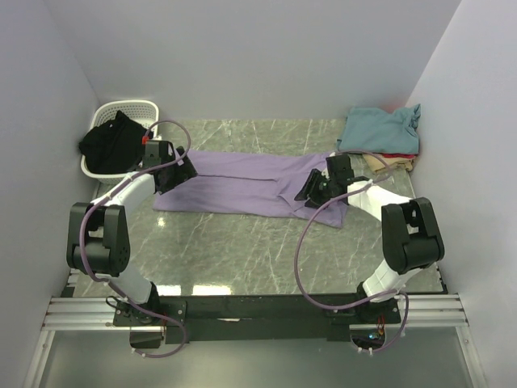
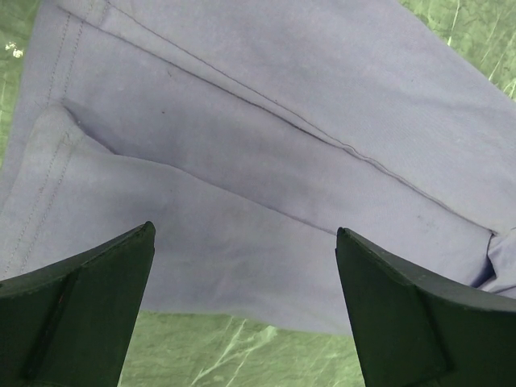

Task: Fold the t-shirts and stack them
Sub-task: Fold the tshirt

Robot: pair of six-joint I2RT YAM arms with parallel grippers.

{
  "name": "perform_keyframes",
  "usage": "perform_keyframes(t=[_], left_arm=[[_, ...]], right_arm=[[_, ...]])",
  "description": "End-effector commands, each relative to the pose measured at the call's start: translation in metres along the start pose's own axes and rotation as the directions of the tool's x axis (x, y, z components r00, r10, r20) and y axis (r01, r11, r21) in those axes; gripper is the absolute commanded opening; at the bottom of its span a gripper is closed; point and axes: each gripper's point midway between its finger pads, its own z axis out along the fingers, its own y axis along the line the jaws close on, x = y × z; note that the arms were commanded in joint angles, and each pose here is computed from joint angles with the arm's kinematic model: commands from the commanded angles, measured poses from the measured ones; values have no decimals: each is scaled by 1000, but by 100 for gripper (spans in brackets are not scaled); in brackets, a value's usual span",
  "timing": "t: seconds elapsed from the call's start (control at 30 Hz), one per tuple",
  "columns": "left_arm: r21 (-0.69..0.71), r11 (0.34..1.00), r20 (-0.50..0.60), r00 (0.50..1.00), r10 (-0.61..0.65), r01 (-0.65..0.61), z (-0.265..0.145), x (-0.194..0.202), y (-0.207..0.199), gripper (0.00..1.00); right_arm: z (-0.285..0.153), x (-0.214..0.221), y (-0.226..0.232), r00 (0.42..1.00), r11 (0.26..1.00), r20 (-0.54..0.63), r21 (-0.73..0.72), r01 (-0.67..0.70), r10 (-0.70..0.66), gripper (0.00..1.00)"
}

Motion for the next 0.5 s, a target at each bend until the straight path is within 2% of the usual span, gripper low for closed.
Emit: perform_keyframes(t=[0.0,0.47], left_arm=[[10,1000,25,999,19,-20,-1,-5,-3,100],[-9,1000,10,1000,29,-29,4,-4,0,99]], right_arm=[[6,-4,5,1000,1000,26,-1,11,-11,53],[26,1,-5,1000,999,-2,36,17,-17,51]])
